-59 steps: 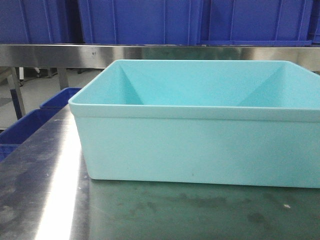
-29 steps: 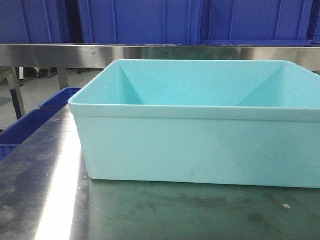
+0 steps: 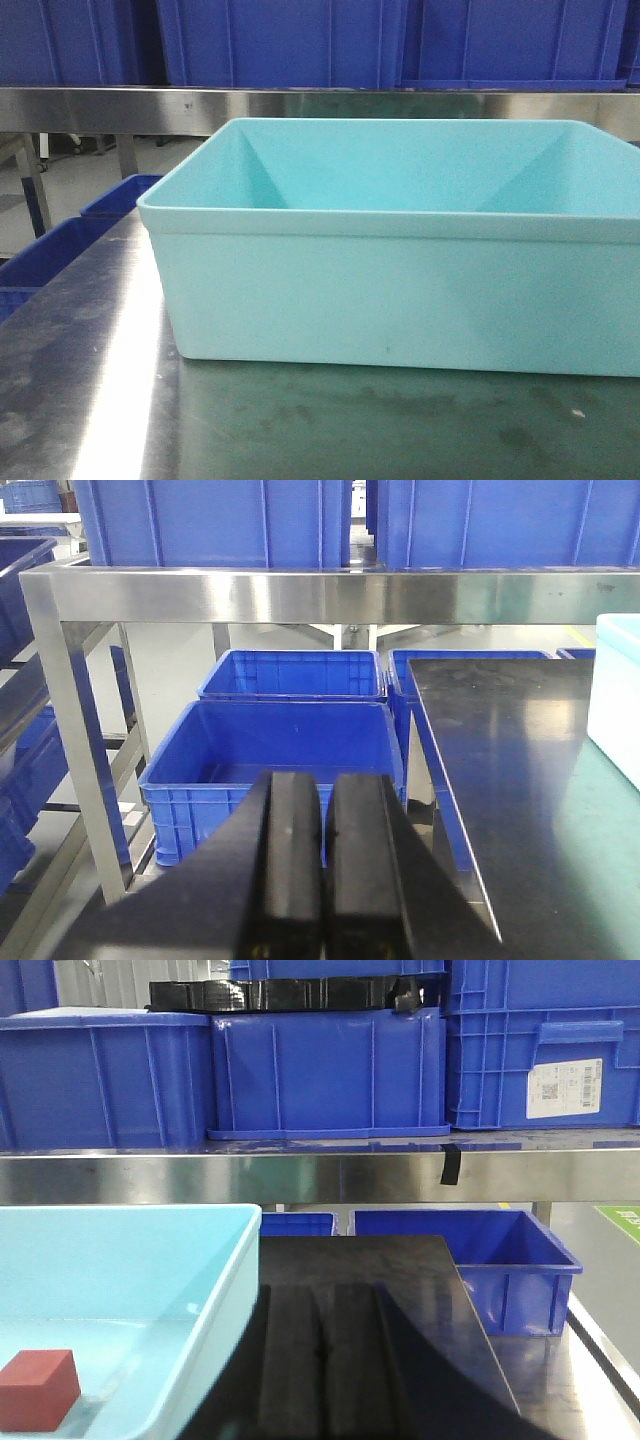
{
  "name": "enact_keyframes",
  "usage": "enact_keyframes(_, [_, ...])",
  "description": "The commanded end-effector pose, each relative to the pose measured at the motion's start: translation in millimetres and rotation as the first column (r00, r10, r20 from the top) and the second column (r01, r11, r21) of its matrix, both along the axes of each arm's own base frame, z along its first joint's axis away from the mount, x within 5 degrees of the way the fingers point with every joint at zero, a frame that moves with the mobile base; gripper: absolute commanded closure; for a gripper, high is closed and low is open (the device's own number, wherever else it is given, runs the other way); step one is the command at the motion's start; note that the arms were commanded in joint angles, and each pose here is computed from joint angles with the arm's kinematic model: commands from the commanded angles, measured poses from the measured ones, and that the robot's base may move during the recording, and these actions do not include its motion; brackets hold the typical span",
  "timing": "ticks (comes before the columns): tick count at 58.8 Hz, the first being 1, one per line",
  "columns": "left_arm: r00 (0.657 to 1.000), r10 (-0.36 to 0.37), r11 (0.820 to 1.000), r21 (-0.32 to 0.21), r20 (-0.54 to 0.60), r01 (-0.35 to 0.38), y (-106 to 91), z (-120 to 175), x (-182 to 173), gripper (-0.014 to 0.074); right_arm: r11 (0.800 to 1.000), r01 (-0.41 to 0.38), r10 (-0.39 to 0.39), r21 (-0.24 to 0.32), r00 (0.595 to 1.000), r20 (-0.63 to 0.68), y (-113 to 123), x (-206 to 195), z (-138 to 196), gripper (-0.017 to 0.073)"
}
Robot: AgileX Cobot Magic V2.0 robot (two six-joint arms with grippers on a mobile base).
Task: Pick red cube and place on left shelf
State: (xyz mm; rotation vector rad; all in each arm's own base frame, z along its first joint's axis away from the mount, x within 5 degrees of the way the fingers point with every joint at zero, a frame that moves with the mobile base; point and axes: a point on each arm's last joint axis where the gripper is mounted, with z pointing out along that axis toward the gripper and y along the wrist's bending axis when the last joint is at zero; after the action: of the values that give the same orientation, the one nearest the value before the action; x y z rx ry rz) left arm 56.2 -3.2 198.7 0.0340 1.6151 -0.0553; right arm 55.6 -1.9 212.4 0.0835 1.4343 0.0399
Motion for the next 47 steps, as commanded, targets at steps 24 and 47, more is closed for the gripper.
enact_keyframes(24, [0.997, -0.005, 1.0, -0.015, 0.078, 0.006, -0.3, 1.0, -0.1, 0.0492, 0.999, -0.047, 0.048, -0.007, 0.999, 0.01, 3.7, 75.7, 147.0, 0.0503])
enact_keyframes(47, [0.997, -0.005, 1.0, -0.008, 0.079, 0.005, -0.3, 1.0, -0.1, 0.0492, 0.973, -0.222, 0.226, 0.067, 0.843, -0.488, 57.5, 212.5, 170.3, 0.0503])
